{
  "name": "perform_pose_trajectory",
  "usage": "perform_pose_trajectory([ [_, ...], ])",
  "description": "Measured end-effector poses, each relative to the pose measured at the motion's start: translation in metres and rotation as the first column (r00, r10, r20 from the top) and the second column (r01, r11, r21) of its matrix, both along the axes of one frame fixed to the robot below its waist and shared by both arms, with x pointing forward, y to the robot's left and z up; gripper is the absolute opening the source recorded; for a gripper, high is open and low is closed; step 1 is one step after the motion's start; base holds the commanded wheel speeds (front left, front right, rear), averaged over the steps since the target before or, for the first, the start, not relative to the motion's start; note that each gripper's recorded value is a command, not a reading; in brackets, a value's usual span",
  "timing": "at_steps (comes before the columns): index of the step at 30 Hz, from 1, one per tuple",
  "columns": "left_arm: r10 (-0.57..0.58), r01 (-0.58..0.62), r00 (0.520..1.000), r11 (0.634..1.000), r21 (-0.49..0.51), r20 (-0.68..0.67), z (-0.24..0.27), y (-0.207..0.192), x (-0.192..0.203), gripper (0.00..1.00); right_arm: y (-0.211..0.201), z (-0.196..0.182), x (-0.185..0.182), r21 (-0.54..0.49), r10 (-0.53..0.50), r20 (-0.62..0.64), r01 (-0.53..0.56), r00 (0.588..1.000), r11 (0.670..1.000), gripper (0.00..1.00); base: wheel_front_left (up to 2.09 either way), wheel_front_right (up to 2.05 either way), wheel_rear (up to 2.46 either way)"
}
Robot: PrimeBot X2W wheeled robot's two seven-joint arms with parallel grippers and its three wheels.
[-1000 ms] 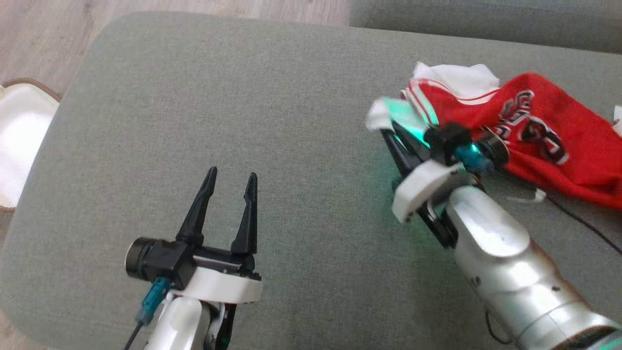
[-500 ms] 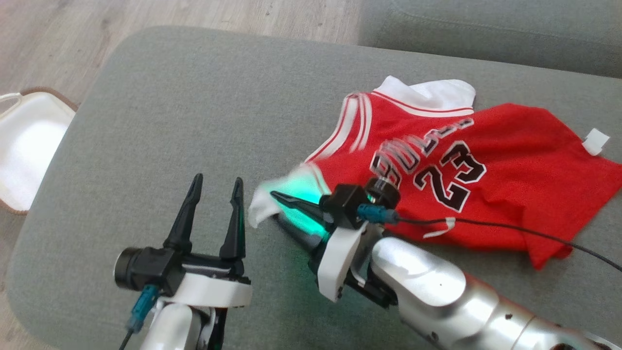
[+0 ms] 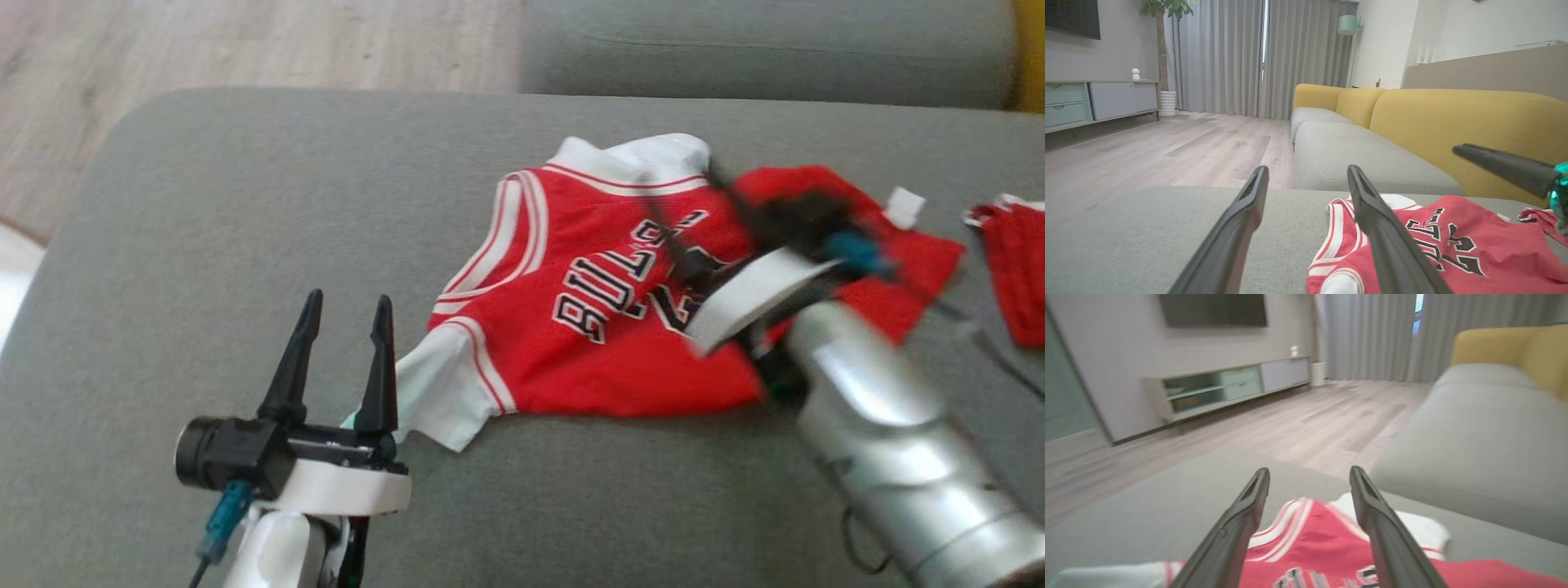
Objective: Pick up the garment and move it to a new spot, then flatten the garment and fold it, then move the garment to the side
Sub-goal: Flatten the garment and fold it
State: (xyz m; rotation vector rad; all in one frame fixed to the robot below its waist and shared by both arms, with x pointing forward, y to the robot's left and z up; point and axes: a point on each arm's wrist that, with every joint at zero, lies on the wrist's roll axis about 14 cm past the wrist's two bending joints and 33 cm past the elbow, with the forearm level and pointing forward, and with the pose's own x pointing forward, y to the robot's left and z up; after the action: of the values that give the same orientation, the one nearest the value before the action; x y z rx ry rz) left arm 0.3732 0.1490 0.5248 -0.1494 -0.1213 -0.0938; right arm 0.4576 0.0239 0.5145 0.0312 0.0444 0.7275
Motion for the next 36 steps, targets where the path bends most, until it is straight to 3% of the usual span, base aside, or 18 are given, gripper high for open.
perform_pose_trajectory([
  [4,-0.036,0.037,0.999,0.999,-0.005,0.016,0.005,-0.012,0.008,1.00,-0.078,0.034,0.024,0.083,-0.241,0.097,0.233,0.966,0.969,1.00,0.00,0.00,0.00],
  [9,-0.105,0.106,0.994,0.994,-0.003,0.019,0.004,-0.033,0.017,1.00,-0.152,-0.015,-0.015,0.087,-0.461,-0.003,0.460,0.887,0.884,1.00,0.00,0.00,0.00],
  [13,-0.169,0.169,0.985,0.986,0.004,0.016,0.002,-0.052,0.024,1.00,-0.169,-0.055,-0.056,0.061,-0.532,-0.114,0.540,0.839,0.839,1.00,0.00,0.00,0.00],
  [21,-0.344,0.340,0.938,0.937,0.082,0.033,0.008,-0.093,0.074,1.00,-0.200,-0.025,-0.047,0.114,-0.609,-0.030,0.608,0.793,0.786,1.00,0.00,0.00,0.00],
  [25,-0.443,0.445,0.895,0.874,0.197,-0.052,0.016,-0.116,0.127,1.00,-0.213,-0.023,-0.038,0.129,-0.637,-0.029,0.635,0.770,0.762,1.00,0.00,0.00,0.00],
  [29,-0.547,0.593,0.804,0.764,0.254,-0.233,0.006,-0.151,0.163,1.00,-0.226,-0.033,-0.037,0.119,-0.665,-0.055,0.666,0.745,0.737,1.00,0.00,0.00,0.00],
  [31,-0.561,0.645,0.759,0.718,0.264,-0.330,-0.008,-0.159,0.175,1.00,-0.232,-0.038,-0.037,0.114,-0.677,-0.069,0.680,0.733,0.724,1.00,0.00,0.00,0.00],
  [32,-0.561,0.645,0.759,0.718,0.264,-0.330,-0.008,-0.159,0.175,1.00,-0.232,-0.038,-0.037,0.114,-0.677,-0.069,0.680,0.733,0.724,1.00,0.00,0.00,0.00],
  [36,-0.529,0.720,0.664,0.643,0.261,-0.528,-0.053,-0.162,0.191,1.00,-0.243,-0.044,-0.037,0.109,-0.699,-0.089,0.704,0.710,0.701,1.00,0.00,0.00,0.00],
])
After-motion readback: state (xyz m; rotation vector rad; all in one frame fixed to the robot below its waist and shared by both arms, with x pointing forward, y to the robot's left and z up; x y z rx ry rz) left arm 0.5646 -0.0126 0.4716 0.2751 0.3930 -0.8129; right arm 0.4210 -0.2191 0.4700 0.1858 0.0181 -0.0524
